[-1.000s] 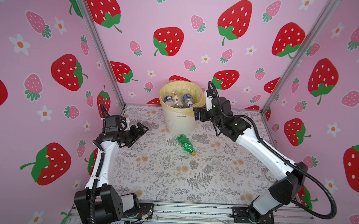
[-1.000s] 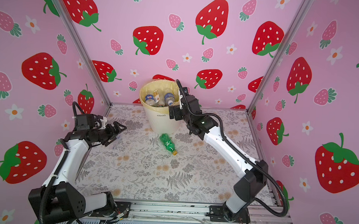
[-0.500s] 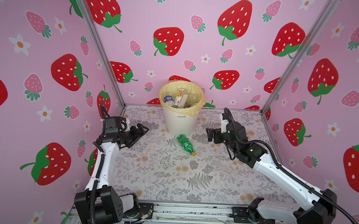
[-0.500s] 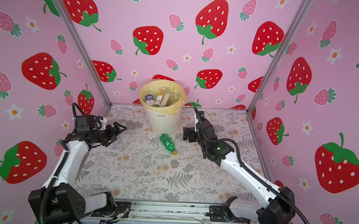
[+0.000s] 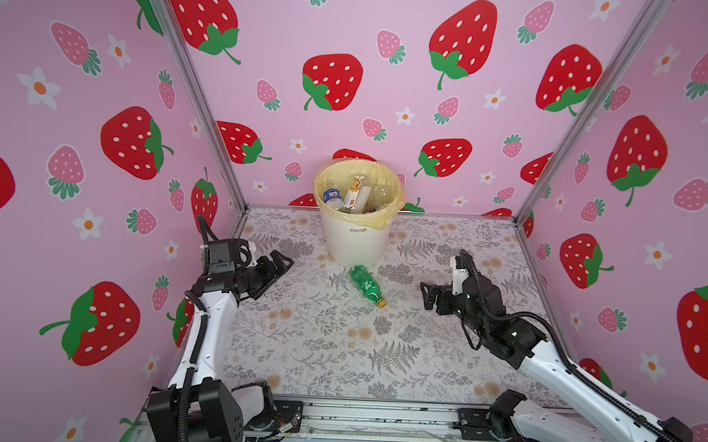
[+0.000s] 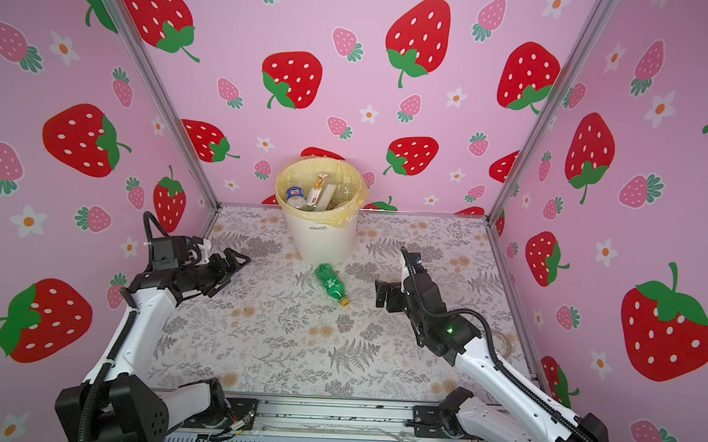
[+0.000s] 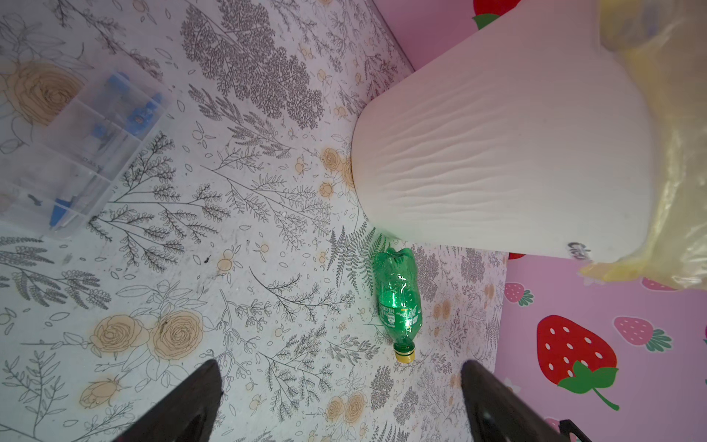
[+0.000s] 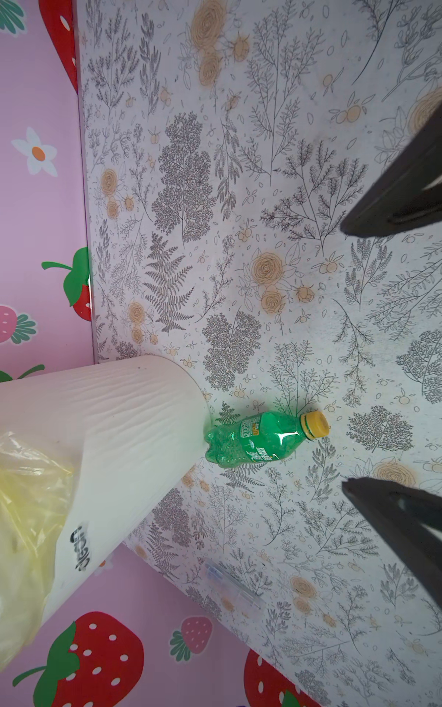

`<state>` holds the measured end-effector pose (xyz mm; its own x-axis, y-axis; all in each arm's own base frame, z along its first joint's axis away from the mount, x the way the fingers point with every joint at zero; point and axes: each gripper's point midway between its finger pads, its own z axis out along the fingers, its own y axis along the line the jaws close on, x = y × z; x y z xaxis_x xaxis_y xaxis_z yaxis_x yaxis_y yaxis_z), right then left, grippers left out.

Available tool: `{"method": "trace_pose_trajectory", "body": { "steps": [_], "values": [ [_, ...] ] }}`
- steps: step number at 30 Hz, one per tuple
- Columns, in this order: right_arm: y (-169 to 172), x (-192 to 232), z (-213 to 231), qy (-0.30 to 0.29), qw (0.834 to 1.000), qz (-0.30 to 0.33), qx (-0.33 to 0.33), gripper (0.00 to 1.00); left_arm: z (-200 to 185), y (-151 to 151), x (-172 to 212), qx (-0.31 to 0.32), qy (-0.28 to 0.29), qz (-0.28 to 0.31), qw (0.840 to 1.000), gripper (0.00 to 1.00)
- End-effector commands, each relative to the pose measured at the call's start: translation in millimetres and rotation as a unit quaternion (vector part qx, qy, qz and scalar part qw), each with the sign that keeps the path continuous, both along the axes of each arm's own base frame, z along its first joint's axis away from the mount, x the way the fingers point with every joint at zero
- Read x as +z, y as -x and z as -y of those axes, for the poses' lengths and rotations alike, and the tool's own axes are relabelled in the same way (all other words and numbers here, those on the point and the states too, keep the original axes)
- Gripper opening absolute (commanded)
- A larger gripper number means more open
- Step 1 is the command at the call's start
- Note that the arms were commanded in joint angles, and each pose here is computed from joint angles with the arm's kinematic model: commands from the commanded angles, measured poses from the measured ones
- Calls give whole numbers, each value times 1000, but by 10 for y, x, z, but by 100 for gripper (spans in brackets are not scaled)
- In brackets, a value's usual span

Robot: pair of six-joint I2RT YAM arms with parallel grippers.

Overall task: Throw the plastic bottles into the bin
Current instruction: 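Draw the right gripper back from the bin toward the green bottle, then lower the right gripper over the green yellow-capped bottle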

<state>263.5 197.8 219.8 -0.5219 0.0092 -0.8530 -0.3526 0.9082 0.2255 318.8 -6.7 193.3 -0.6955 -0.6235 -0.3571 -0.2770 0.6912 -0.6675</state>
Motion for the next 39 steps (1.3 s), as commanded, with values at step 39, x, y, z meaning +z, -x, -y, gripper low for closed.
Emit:
{"method": "trace_pose_trajectory", "body": {
  "steps": [39],
  "values": [
    [-81, -830, -1087, 79, 981, -62, 168, 99, 217, 244, -53, -51, -75, -70, 993, 99]
  ]
}}
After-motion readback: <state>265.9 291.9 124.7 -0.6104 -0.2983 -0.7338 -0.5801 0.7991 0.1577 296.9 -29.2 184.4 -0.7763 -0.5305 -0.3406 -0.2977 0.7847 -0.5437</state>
